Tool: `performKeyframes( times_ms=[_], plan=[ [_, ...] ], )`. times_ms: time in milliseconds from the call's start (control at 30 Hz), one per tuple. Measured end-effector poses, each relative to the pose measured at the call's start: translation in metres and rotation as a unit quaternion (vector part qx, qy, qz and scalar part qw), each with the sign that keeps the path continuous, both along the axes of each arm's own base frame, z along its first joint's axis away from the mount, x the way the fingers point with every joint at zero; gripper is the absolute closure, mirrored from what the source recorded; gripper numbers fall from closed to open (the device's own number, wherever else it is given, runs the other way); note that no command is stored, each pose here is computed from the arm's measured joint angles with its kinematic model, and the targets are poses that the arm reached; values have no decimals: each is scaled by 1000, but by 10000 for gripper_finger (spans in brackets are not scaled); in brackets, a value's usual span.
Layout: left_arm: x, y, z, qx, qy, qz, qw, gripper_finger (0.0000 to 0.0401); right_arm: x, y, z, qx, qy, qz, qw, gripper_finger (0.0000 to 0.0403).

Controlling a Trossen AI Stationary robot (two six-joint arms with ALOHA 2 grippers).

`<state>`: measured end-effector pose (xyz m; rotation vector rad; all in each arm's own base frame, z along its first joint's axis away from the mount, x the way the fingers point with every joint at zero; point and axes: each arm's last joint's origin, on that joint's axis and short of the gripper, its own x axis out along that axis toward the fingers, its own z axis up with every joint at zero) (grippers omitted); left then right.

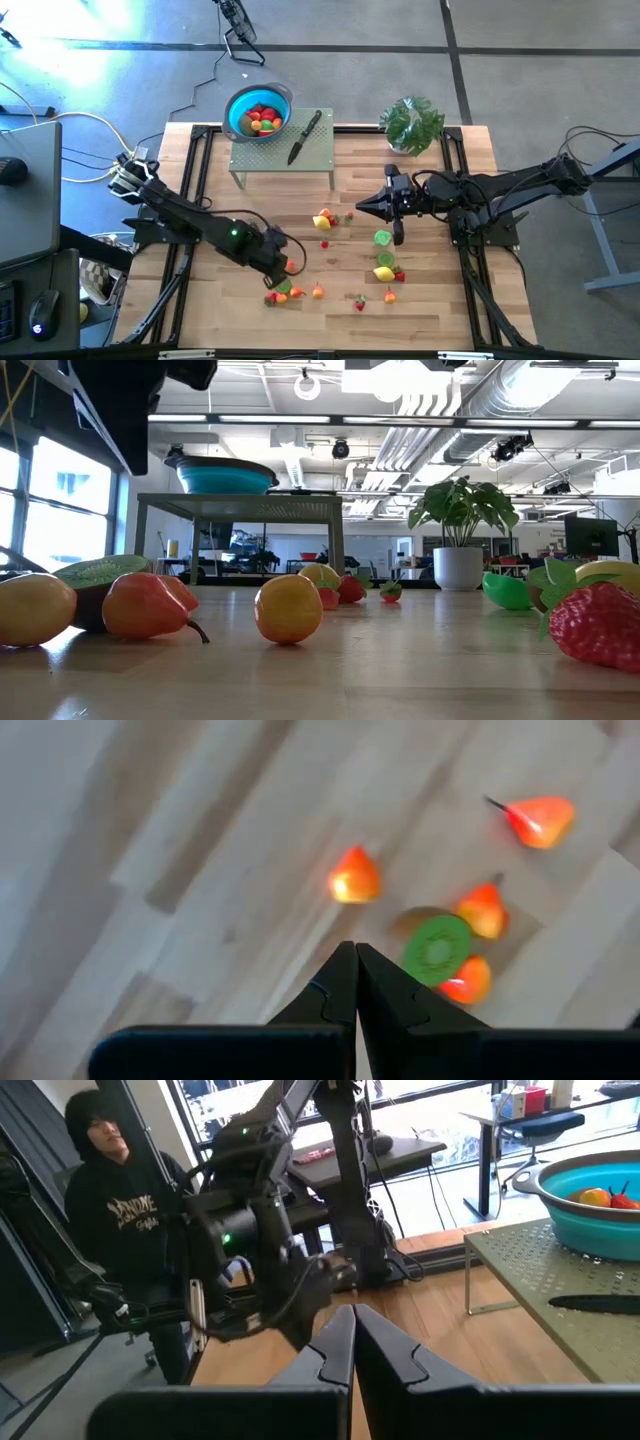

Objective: Pick & Place Fruit
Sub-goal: Put the orange pear into the strainer bowl on the shelf

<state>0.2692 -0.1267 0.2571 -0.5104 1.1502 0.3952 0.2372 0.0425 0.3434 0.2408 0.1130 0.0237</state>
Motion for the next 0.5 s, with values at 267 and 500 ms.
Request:
performKeyframes(
  times_ms=[267, 500],
  plan=[
    [11, -5, 0, -12, -43, -24, 999, 401, 0, 0, 0, -1, 1, 0, 1000, 400],
    [10, -4, -2, -17, -36, -2, 999, 395, 0, 0, -3, -1, 15, 0, 1000, 400]
  ],
)
